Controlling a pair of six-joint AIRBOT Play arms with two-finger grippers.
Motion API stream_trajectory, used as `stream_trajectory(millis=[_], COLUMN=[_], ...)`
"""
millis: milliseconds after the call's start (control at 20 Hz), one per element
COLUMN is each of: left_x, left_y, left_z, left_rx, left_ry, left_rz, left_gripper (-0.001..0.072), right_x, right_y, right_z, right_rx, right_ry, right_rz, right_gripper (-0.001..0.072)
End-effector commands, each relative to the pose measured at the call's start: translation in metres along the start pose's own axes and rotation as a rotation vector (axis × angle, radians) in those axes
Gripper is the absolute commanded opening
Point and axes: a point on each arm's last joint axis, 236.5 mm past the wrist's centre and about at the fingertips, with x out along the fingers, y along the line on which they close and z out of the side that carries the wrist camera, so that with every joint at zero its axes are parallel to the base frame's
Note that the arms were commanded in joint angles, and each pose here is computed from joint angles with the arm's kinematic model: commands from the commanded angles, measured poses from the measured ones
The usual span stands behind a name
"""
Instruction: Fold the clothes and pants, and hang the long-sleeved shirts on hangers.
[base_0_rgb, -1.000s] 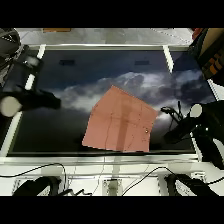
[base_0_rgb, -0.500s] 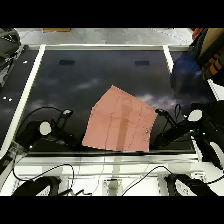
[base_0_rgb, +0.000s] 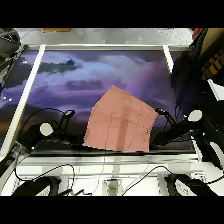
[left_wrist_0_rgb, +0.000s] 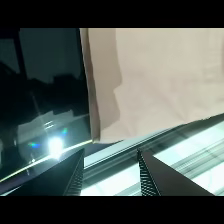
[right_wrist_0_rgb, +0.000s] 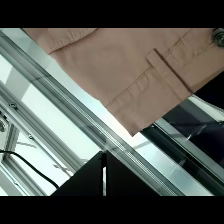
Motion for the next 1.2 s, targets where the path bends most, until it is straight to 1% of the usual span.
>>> stream_trajectory(millis=[0,150,300,350,400,450,500,650,700,750,800,950,1100,1150], left_x=[0.0,0.002,0.007,0.008,0.009,0.011,0.015,0.028,0.032,0.035,0.038,0.045,0.048,0.048], left_y=[-0.002,-0.003,0.014,0.015,0.012,0.008,0.006,0.001,-0.002,-0.003,-0.004,-0.001,0.002,0.001], left_z=[0.004,0.005,-0.011,-0.016,-0.016,-0.013,-0.01,-0.011,-0.011,-0.012,-0.012,-0.011,0.005,0.008], left_rx=[-0.009,-0.084,-0.17,-0.193,-0.207,-0.208,-0.217,-0.209,-0.229,-0.245,-0.25,-0.278,-0.31,-0.308], left_ry=[-0.017,-0.01,0.076,0.105,0.117,0.111,0.108,0.129,0.138,0.147,0.152,0.154,0.089,0.075], left_rz=[-0.011,-0.057,-0.09,-0.128,-0.184,-0.237,-0.269,-0.319,-0.337,-0.348,-0.36,-0.361,-0.359,-0.367], left_gripper=[0.0354,0.0354,0.0354,0.0355,0.0388,0.0568,0.0658,0.0645,0.0543,0.0461,0.0434,0.0434,0.0433,0.0426], right_x=[0.0,0.0,0.0,0.0,0.0,0.0,0.0,0.0,0.0,0.0,0.0,0.0,0.001,0.003], right_y=[-0.002,-0.002,-0.002,-0.003,-0.003,-0.003,-0.004,-0.004,-0.004,-0.004,-0.004,-0.009,-0.025,-0.031], right_z=[0.003,0.003,0.003,0.003,0.003,0.004,0.005,0.005,0.005,0.005,0.005,0.002,-0.012,-0.019], right_rx=[0.0,0.0,0.0,0.0,0.0,0.0,0.0,0.0,0.0,0.0,0.0,-0.002,0.001,0.029], right_ry=[-0.014,-0.014,-0.013,-0.014,-0.015,-0.018,-0.021,-0.021,-0.021,-0.022,-0.021,-0.01,0.047,0.062], right_rz=[-0.01,-0.01,-0.01,-0.01,-0.011,-0.013,-0.015,-0.016,-0.016,-0.017,-0.018,-0.036,-0.102,-0.116], right_gripper=[0.0013,0.0013,0.0013,0.0013,0.0013,0.0013,0.0012,0.0013,0.0013,0.0013,0.0013,0.0013,0.0013,0.0012])
